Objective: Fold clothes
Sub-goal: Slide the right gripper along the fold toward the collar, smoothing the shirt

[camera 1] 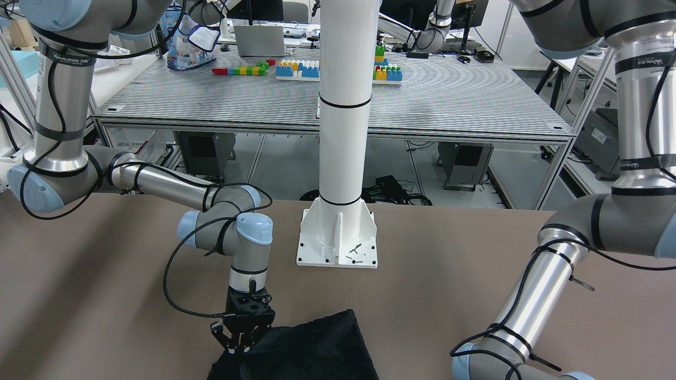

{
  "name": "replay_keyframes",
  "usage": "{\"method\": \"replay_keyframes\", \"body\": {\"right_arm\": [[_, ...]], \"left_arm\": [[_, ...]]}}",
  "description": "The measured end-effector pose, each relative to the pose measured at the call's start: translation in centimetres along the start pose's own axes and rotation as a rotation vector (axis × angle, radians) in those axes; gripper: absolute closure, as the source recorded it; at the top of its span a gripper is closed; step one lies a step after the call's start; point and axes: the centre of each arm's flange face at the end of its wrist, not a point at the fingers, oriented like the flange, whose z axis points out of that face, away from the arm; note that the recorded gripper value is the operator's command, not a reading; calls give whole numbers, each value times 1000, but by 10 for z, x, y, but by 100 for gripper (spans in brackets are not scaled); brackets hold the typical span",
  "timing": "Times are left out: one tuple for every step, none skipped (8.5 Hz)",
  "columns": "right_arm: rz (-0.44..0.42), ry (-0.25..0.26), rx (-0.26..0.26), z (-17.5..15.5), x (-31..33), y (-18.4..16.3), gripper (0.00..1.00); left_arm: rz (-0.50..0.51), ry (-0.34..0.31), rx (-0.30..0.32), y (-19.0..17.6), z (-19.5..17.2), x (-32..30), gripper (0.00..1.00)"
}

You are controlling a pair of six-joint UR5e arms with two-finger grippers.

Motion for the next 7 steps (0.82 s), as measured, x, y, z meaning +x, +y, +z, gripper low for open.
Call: {"method": "replay_keyframes", "body": {"right_arm": [[10,-7,14,0,5,-5,6],[19,-9,28,0,7,-13,6],[32,-7,42,2,3,-30,6],[42,4,48,13,-11,-51,6],[49,19,48,26,-26,-71,5],[54,38,47,37,-32,-87,6],[58,55,46,46,-29,-95,6]], "left_arm": [[0,0,0,0,0,0,0],[0,0,0,0,0,0,0],[0,0,0,0,0,0,0],[0,-1,0,0,0,-1,0],[-1,-3,0,1,1,-3,0],[-2,-4,-1,2,2,-5,0],[-3,-6,-1,2,3,-7,0]]}}
